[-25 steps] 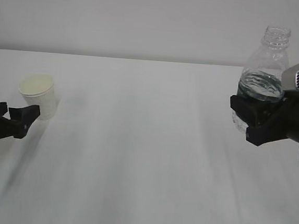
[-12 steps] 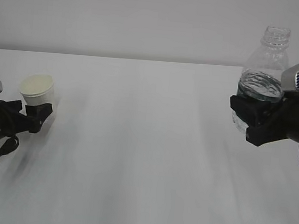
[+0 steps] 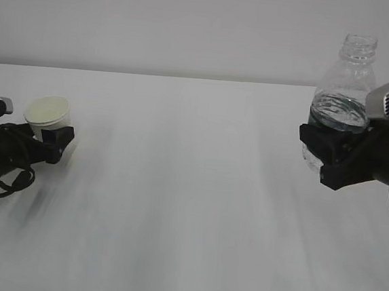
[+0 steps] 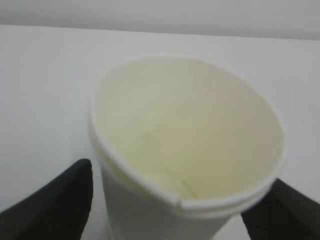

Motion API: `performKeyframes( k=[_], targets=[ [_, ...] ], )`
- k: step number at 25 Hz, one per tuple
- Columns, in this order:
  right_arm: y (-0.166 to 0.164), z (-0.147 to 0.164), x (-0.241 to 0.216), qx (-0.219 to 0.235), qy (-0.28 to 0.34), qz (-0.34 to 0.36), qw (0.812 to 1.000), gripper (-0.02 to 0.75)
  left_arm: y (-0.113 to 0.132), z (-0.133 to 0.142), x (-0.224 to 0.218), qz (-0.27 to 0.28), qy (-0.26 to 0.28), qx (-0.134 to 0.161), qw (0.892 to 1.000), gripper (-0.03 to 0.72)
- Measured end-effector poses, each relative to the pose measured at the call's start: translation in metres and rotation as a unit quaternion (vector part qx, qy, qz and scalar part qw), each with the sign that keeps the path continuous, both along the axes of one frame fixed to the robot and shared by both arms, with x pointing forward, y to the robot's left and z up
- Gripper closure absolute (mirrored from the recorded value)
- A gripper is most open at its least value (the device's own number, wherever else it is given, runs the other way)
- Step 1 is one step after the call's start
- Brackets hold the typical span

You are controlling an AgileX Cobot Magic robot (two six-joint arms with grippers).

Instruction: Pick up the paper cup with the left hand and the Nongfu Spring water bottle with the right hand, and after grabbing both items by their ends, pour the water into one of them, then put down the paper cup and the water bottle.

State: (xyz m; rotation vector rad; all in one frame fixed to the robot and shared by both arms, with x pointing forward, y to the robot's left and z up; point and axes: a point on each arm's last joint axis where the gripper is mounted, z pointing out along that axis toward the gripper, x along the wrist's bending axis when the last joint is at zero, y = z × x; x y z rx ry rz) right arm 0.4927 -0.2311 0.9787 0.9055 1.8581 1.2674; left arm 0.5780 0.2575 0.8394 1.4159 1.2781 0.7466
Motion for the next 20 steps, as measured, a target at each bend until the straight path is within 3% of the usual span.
performKeyframes(
  k=[20],
  targets=[
    [0.000, 0.000, 0.000, 0.000, 0.000, 0.000, 1.000, 0.316, -0.001, -0.006, 0.017, 0.001, -0.014, 0.000, 1.000, 0.060]
  ],
)
